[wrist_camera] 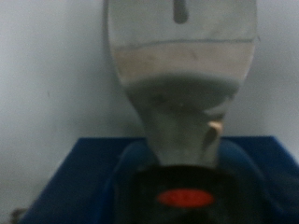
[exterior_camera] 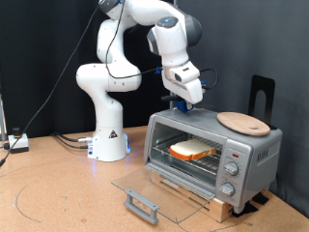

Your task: Make a piece of toast with the oven

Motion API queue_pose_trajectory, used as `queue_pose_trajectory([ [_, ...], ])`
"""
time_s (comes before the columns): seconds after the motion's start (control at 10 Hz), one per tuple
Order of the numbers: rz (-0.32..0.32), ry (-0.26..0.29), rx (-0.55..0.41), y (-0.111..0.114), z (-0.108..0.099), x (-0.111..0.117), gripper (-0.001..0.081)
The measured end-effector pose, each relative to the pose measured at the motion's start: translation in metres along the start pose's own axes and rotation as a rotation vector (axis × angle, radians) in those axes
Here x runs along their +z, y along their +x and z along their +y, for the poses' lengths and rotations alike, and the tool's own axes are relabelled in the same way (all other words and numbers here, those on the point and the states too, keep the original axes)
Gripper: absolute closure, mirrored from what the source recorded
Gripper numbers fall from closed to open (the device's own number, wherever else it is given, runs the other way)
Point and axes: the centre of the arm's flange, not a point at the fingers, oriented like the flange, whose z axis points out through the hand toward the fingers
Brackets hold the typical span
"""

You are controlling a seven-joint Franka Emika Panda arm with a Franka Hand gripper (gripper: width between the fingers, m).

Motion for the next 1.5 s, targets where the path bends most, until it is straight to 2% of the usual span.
queue_pose_trajectory([
  [0.1,0.015,0.016,-0.013,0.001,-0.003,0.003,0.0411],
  [0.2,0.026,0.024,-0.028,0.002,-0.005,0.003,0.0233],
  [0.3,0.032,0.027,-0.031,0.003,-0.006,0.003,0.0233],
  [0.4,0.044,0.03,-0.03,0.004,-0.006,0.001,0.0055],
  [0.5,0.074,0.036,-0.038,0.005,-0.005,-0.005,0.0055],
  [0.6,0.113,0.047,-0.053,0.006,-0.005,-0.018,0.0006],
  [0.8,0.178,0.064,-0.082,0.004,-0.004,-0.049,-0.0001],
  [1.0,0.184,0.071,-0.107,0.0,-0.005,-0.072,-0.0001],
  [1.2,0.173,0.089,-0.106,-0.003,-0.004,-0.069,-0.0001],
  [1.3,0.166,0.11,-0.111,-0.012,0.002,-0.07,-0.0001],
  [1.5,0.201,0.133,-0.093,-0.032,0.025,-0.081,-0.0001],
])
